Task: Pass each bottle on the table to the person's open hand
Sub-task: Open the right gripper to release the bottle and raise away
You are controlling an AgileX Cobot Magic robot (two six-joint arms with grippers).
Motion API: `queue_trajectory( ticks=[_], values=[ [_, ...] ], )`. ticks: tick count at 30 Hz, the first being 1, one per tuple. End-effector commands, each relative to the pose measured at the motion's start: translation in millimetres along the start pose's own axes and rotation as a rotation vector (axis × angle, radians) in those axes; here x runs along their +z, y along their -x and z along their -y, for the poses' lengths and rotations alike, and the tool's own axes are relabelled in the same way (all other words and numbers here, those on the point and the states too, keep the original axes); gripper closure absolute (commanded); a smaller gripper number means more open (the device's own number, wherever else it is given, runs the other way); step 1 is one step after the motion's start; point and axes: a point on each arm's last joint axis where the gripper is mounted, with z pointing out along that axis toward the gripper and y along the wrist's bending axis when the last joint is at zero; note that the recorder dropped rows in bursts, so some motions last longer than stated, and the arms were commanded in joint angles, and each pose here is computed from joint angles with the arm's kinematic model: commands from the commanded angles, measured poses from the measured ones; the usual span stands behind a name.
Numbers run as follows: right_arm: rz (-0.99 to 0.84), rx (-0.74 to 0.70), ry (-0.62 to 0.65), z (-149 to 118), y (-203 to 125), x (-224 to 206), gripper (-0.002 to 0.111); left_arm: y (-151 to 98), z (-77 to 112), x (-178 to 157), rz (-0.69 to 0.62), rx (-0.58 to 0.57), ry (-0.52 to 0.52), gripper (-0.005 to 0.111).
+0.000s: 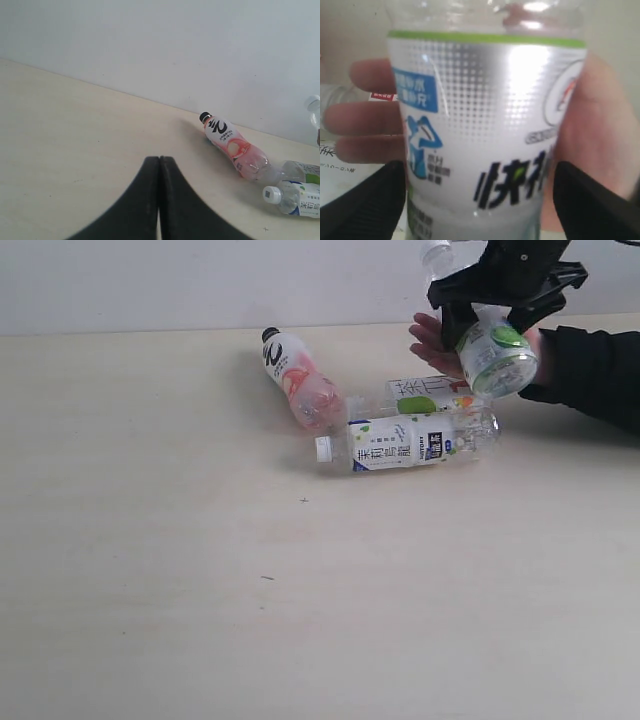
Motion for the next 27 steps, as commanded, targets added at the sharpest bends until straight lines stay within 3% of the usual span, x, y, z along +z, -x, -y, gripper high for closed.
queue_trajectory(
  ticks=[1, 9, 13, 20, 24, 27],
  values=[
    [0.091, -0.013, -0.02, 1, 3, -33, 0.031, 0, 0.0, 0, 0.002, 0.008, 0.0, 0.107],
    [0.178, -0.015, -0.018, -2, 1, -76, 0.032, 0, 0.0, 0, 0.002, 0.008, 0.0, 0.107],
    [0.197, -0.04, -0.021, -4, -6, -100, 0.04, 0, 0.0, 0, 0.002, 0.008, 0.0, 0.107],
    [0.24, -0.036, -0.016, -8, -18, -141, 0.068, 0, 0.0, 0, 0.002, 0.008, 0.0, 0.107],
    [0.235, -0.05, 0.053, -15, -27, -157, 0.108, 0, 0.0, 0, 0.002, 0.008, 0.0, 0.107],
    [0.238, -0.045, 0.078, -18, -31, -160, 0.108, 0, 0.0, 0, 0.002, 0.008, 0.0, 0.107]
  ],
)
